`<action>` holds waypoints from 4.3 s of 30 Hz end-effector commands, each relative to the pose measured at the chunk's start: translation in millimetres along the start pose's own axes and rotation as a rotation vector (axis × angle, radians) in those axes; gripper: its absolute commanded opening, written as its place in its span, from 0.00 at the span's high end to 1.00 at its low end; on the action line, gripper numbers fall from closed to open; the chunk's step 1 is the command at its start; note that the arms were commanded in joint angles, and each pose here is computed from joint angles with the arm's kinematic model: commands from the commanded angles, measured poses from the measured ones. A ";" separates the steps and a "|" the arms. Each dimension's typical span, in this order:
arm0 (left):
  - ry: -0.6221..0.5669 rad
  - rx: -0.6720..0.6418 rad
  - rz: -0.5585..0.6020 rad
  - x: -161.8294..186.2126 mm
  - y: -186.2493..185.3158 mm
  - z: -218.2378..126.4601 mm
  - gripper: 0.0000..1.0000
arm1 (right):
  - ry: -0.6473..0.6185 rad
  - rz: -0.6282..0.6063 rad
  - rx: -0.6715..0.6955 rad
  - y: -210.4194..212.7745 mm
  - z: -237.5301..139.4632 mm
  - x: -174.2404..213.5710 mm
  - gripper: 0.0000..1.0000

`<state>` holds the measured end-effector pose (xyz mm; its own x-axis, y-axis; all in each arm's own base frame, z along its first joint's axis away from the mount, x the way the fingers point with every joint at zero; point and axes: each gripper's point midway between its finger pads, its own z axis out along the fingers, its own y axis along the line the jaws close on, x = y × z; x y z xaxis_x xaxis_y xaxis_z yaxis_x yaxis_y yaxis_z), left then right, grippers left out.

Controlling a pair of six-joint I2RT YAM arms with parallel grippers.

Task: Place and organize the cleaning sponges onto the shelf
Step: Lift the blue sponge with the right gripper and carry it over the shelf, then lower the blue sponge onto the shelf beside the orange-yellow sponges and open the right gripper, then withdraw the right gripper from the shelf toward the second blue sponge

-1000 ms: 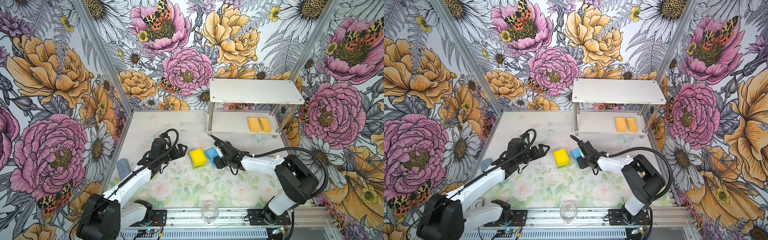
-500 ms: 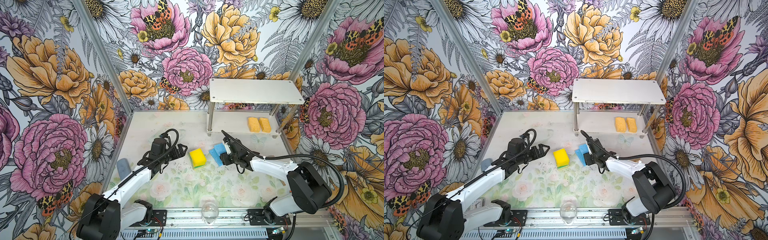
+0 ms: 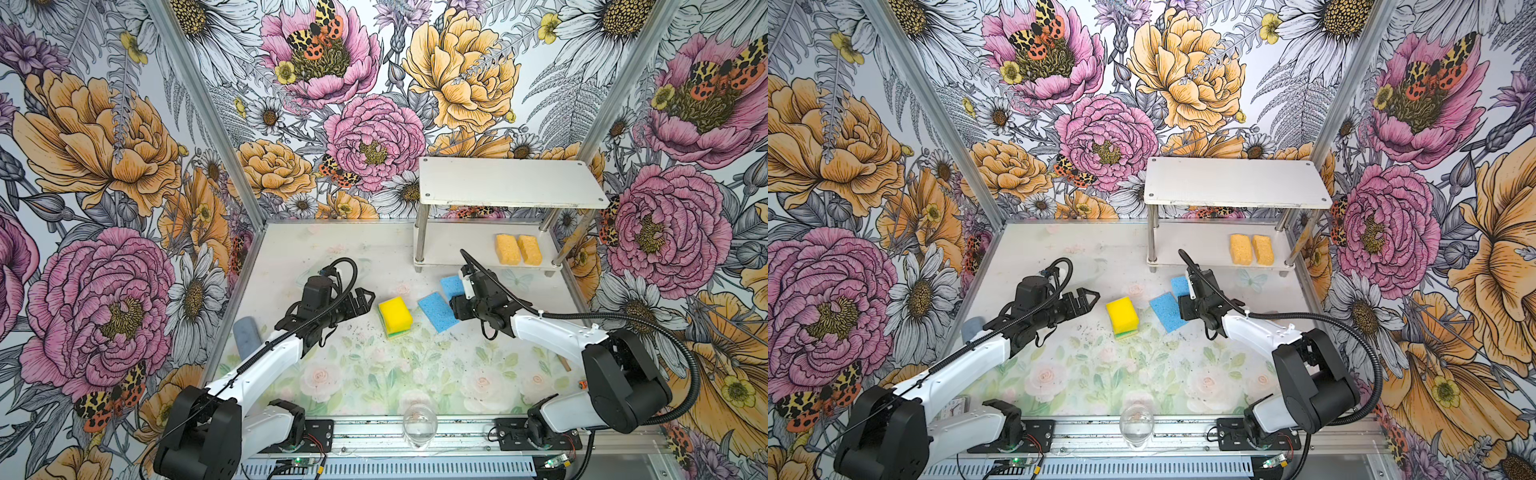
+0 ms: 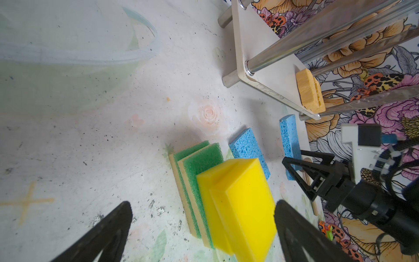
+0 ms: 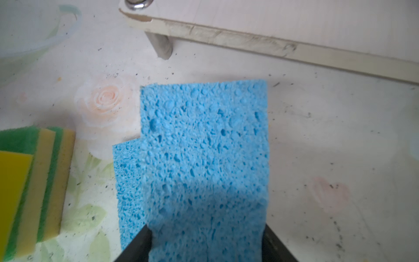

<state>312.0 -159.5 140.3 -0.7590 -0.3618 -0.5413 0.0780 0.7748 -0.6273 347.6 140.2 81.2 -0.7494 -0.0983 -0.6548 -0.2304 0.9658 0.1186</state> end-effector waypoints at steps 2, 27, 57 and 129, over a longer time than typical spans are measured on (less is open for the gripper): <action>-0.013 0.020 -0.001 -3.1 -1.7 -1.4 0.01 | -0.161 0.056 0.047 -23.1 -15.5 -52.8 0.37; -0.031 0.011 -0.007 -3.2 2.8 -10.6 0.01 | -0.273 0.184 0.139 -89.2 34.9 -149.3 0.36; -0.034 0.005 -0.020 -6.0 11.1 -11.3 0.01 | -0.180 0.241 0.141 -111.1 72.8 -144.5 0.32; -0.046 0.006 -0.034 -7.5 17.1 -16.8 0.01 | -0.038 0.051 -0.345 5.5 -7.1 -58.3 0.11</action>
<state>306.8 -134.4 143.9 -0.7305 -0.4150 -0.5424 0.0418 0.7655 -0.6421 401.3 134.5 120.3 -0.7466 0.0113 -0.6652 -0.3208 0.8699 0.3748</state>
